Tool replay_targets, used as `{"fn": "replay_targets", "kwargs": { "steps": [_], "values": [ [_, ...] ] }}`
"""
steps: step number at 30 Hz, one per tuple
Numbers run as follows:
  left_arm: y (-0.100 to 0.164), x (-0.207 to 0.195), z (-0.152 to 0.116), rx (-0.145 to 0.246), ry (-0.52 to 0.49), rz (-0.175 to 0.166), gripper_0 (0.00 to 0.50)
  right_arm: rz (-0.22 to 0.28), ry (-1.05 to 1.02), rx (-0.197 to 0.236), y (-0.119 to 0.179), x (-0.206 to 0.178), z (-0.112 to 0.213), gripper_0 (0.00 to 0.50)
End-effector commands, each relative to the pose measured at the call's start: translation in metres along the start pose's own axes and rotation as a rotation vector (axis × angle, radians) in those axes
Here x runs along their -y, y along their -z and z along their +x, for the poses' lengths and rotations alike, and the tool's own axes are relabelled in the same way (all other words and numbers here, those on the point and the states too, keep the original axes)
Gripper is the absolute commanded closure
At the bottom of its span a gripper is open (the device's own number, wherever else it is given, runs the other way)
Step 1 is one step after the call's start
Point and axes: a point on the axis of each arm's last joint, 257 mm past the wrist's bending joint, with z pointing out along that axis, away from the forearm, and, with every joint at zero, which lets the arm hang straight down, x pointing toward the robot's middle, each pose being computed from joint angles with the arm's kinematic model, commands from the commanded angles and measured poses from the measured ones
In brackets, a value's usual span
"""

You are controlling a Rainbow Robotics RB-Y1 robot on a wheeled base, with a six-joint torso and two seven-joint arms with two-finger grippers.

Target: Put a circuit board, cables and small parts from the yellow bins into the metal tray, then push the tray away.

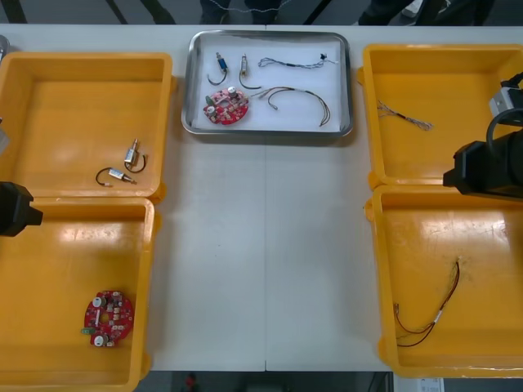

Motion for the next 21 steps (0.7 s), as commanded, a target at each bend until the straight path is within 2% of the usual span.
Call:
{"fn": "replay_targets", "kwargs": {
  "steps": [1,12,21],
  "values": [
    [0.012,-0.012,-0.001,0.018,-0.005,-0.038,0.000,0.060,0.049,0.018,0.013,0.040,0.004,0.000],
    [0.012,-0.012,-0.001,0.018,-0.005,-0.038,0.000,0.120,0.036,0.003,0.013,0.068,0.020,0.000],
    [0.012,-0.012,-0.001,0.018,-0.005,-0.038,0.000,0.130,0.040,0.002,0.011,0.071,0.021,0.000]
  ]
}}
